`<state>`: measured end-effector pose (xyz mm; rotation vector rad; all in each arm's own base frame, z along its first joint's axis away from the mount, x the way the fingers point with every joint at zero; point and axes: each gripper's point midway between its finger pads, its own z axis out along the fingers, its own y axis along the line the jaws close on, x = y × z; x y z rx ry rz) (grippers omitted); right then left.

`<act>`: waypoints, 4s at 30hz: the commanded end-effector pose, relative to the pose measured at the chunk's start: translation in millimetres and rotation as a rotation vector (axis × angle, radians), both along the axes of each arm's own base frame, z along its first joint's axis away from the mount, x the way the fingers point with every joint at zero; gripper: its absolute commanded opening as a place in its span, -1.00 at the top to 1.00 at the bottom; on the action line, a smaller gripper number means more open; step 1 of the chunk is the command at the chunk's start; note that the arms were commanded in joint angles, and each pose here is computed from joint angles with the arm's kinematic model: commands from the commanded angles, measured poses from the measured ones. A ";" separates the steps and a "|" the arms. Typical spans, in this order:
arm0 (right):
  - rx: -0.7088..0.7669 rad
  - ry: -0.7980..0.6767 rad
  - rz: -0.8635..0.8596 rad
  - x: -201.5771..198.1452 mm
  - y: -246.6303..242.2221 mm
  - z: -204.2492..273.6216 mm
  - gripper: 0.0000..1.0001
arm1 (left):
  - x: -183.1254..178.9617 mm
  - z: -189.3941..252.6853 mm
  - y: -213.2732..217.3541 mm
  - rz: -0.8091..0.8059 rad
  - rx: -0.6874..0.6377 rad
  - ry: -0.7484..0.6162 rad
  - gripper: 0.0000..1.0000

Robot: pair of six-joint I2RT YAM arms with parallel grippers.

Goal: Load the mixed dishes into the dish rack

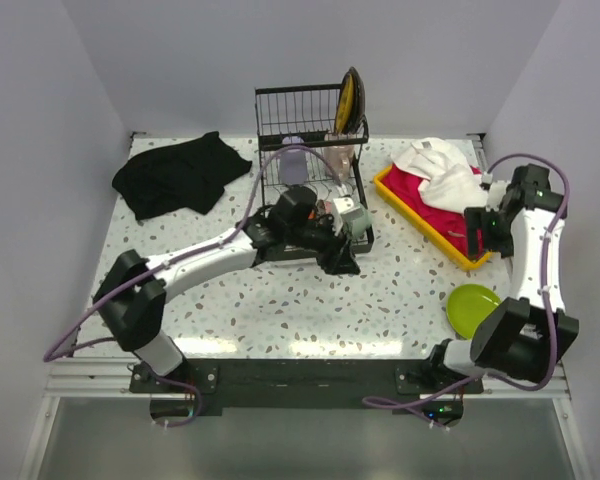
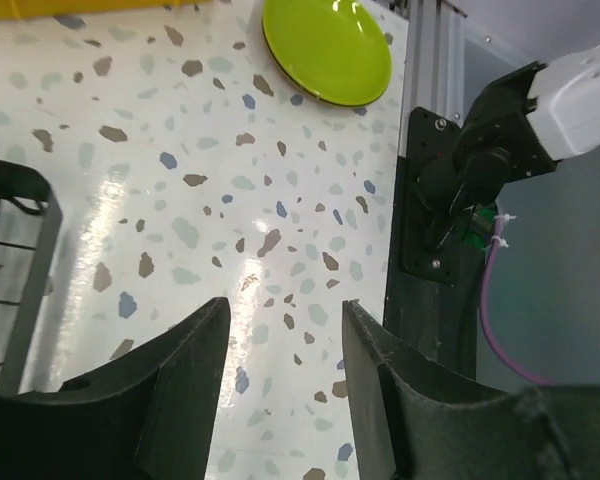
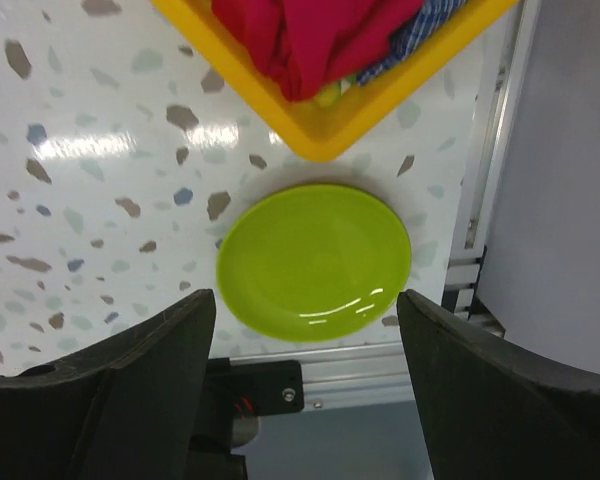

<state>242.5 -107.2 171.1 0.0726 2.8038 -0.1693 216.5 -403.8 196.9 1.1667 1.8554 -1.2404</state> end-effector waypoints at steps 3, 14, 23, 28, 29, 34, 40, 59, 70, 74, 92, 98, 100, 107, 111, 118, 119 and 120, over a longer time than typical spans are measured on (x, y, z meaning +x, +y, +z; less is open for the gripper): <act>-0.034 -0.138 0.108 -28.0 -5.7 12.7 -0.55 | 7.8 -8.4 -75.0 0.044 -0.029 0.045 -0.06; -0.246 -0.465 -0.175 -48.5 -22.1 117.0 -0.67 | 12.5 -67.0 -210.7 0.162 -0.041 0.111 -0.16; -0.250 -0.424 -0.237 -64.5 -21.5 121.9 -0.95 | 10.9 -101.5 -255.9 0.203 -0.078 0.125 -0.20; -0.285 -0.394 -0.220 -68.3 -23.9 125.7 -0.95 | -1.5 -132.0 -263.7 0.185 -0.060 0.195 -0.21; -0.291 -0.388 -0.218 -68.8 -24.7 125.4 -0.95 | -4.9 -135.8 -265.0 0.180 -0.057 0.200 -0.21; -0.297 -0.371 -0.191 -67.3 -24.2 121.4 -0.95 | -20.7 -154.4 -267.9 0.150 -0.034 0.227 -0.19; -0.284 -0.364 -0.184 -63.2 -23.6 115.6 -0.94 | -35.5 -159.4 -270.4 0.124 -0.028 0.237 -0.11; -0.151 -0.460 -0.148 -34.3 -3.8 106.0 -0.88 | -12.7 -172.7 -169.7 0.324 0.216 0.293 0.81; 0.239 -0.465 0.105 -4.2 64.9 62.9 -0.88 | 10.2 -153.5 -22.7 0.318 0.401 0.021 0.73; 0.352 -0.450 0.175 -3.1 88.3 47.1 -0.89 | -5.2 -155.3 18.3 0.260 0.463 -0.075 0.52; 0.444 -0.377 0.354 18.9 173.0 14.4 -0.97 | 19.3 -151.9 73.0 0.222 0.620 -0.142 0.88; 0.522 -0.397 0.631 13.4 215.8 1.3 -0.97 | 12.8 -121.3 71.9 0.142 0.562 -0.177 1.00; 0.575 -0.383 0.683 11.0 227.8 -8.1 -0.97 | 8.8 -108.9 69.5 0.104 0.529 -0.194 1.00; 0.714 -0.364 0.872 0.9 257.9 -24.1 -0.83 | -9.7 -61.9 66.0 -0.043 0.341 -0.289 1.00; 0.771 -0.322 0.952 -7.1 269.5 -29.6 -0.77 | -12.0 -43.4 67.4 -0.046 0.273 -0.324 1.00; 0.816 -0.299 1.089 -14.1 294.4 -30.8 -0.75 | -2.3 -14.2 57.7 -0.066 0.182 -0.338 1.00; 0.826 -0.296 1.102 -15.4 298.0 -29.9 -0.72 | 0.0 -11.8 57.0 -0.068 0.176 -0.342 1.00; 0.829 -0.293 1.110 -15.0 300.8 -30.2 -0.72 | 3.3 -5.4 54.6 -0.068 0.161 -0.349 1.00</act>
